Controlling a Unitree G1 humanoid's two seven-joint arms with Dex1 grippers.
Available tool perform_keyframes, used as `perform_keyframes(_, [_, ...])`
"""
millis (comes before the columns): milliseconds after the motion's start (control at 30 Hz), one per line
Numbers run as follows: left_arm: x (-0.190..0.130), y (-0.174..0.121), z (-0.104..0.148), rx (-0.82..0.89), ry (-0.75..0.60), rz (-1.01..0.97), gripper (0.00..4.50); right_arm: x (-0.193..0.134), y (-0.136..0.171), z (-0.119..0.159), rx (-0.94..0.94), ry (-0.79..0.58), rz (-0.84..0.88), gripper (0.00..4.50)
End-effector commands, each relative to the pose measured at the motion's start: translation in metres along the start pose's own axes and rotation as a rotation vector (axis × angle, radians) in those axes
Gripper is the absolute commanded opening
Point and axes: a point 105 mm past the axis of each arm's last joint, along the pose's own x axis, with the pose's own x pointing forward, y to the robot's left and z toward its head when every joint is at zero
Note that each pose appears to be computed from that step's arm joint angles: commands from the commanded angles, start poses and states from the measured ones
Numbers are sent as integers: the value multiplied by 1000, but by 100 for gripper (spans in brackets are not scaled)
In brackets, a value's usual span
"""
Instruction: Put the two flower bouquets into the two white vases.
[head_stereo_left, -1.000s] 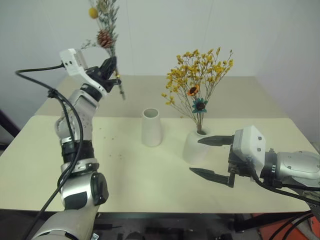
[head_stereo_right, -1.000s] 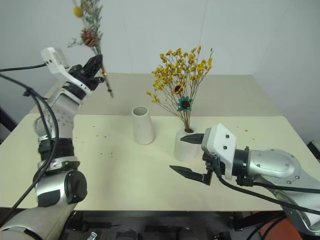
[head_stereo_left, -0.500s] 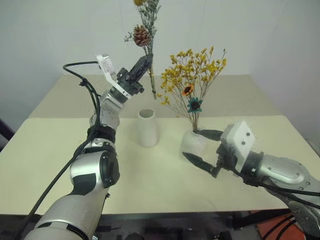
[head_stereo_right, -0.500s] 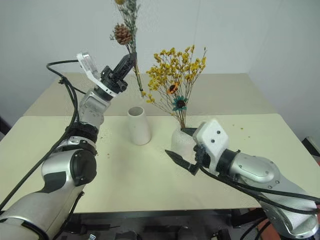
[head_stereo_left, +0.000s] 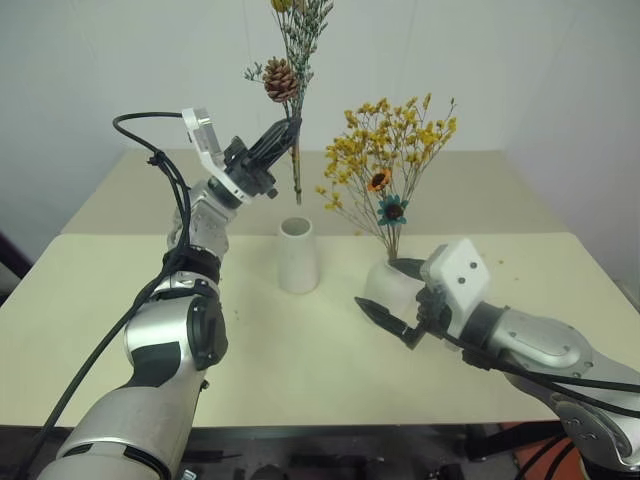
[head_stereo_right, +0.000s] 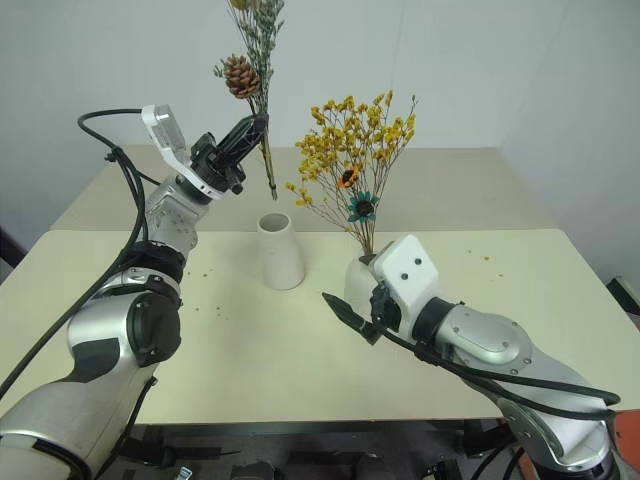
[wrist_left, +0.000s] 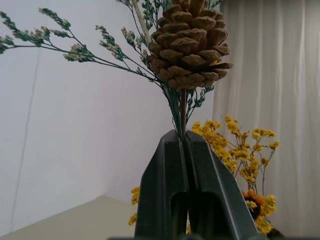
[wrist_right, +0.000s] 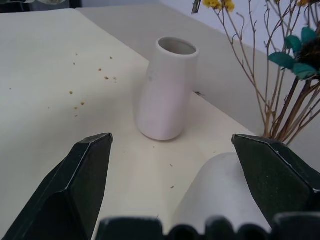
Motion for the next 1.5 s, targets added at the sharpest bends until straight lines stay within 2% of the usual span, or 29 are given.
perform_keyframes(33, [-5,-4,-8,-2,27,-32,2,2,-2,5,-31,-10,-17,450])
perform_keyframes(200, [-14,2,-21,19,49,57,2,4,-3,5,-58,-4,-22,450])
perform_keyframes(500, [-22,-6,-41,36,100,16,2,2,1,7,-102,-10,0,450])
perform_keyframes(767, [-44,-5,-50,55,144,48,2,2,1,11,-109,-31,-16,450])
perform_keyframes(867, [-46,-5,-49,60,133,56,64,2,0,10,-108,-31,-22,450])
perform_keyframes(1133, [-51,-10,-36,111,129,-11,299,5,-2,9,-116,-38,-30,450])
perform_keyframes(1233, [-61,-10,-36,143,178,-7,400,3,-9,7,-114,-34,-59,450])
perform_keyframes(1300, [-70,-9,-39,163,225,2,449,3,-11,6,-109,-33,-74,450])
perform_keyframes(1500, [-95,-2,-25,175,226,91,449,3,-11,5,-92,-58,-77,450])
